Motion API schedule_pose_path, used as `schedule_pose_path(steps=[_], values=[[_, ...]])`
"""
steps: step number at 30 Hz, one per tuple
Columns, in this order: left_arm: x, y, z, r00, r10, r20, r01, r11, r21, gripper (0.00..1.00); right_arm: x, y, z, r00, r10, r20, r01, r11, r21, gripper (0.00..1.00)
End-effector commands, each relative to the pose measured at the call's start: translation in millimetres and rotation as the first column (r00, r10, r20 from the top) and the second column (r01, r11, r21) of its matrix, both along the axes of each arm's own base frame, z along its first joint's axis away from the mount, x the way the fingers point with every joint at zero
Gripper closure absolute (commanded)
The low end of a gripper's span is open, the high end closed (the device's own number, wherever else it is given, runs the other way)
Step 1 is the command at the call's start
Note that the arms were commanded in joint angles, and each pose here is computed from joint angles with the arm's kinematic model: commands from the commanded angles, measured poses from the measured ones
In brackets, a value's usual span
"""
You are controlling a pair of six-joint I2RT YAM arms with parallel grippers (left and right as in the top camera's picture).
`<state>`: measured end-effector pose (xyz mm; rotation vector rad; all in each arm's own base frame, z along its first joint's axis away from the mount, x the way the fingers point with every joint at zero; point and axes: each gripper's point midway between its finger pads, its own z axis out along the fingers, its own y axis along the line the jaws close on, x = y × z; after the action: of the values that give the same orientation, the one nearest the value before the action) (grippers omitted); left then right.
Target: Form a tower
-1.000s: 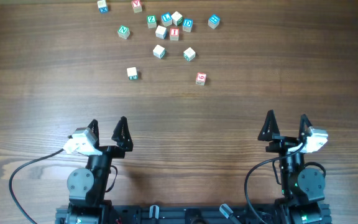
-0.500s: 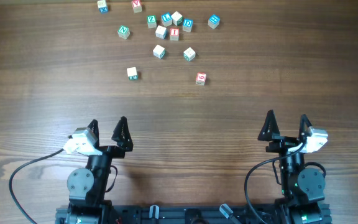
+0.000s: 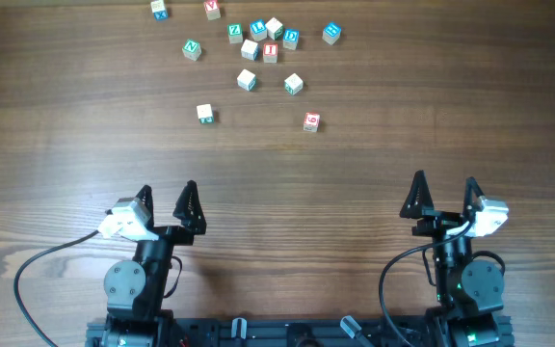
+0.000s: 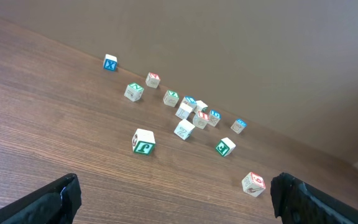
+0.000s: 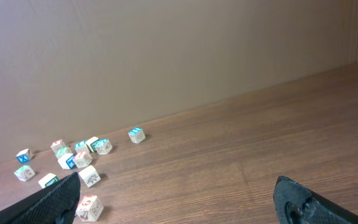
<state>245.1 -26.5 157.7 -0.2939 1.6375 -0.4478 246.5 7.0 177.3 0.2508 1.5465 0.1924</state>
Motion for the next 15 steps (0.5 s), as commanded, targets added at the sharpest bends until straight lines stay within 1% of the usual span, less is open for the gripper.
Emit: schedule_pose_path(steps=[1,3,5,8,10,13,14,15], values=[[0,1,-2,1.000,0.002,-0.001,-0.002,1.000,0.012,0.00,0,-3,2,1.000,-0.015,0.007,0.015,1.000,-0.015,0.00],[0,1,-2,1.000,0.003,-0.001,-0.002,1.000,0.012,0.00,0,-3,2,1.000,-0.015,0.007,0.015,1.000,-0.015,0.00],[1,10,3,0.998,0.053,0.016,-0.053,0.999,0.012,0.00,0,-3,2,1.000,-0.015,0.007,0.015,1.000,-0.015,0.00],[1,10,27,0.993,0.053,0.107,-0.052,0.999,-0.009,0.00,0,-3,2,1.000,-0.015,0.007,0.015,1.000,-0.015,0.00],[-4,11,59,0.981,0.058,0.183,-0.055,0.998,-0.021,0.00,0,-3,2,1.000,-0.015,0.008,0.015,1.000,-0.015,0.00],[-21,17,119,0.965,0.085,0.249,-0.079,0.996,-0.036,0.00,0,-3,2,1.000,-0.015,0.007,0.015,1.000,-0.015,0.00],[-28,19,143,0.958,0.094,0.271,-0.085,0.995,-0.047,0.00,0,-3,2,1.000,-0.015,0.007,0.015,1.000,-0.015,0.00],[-36,23,167,0.953,0.117,0.278,-0.097,0.992,-0.084,0.00,0,-3,2,1.000,-0.015,0.007,0.015,1.000,-0.015,0.00]])
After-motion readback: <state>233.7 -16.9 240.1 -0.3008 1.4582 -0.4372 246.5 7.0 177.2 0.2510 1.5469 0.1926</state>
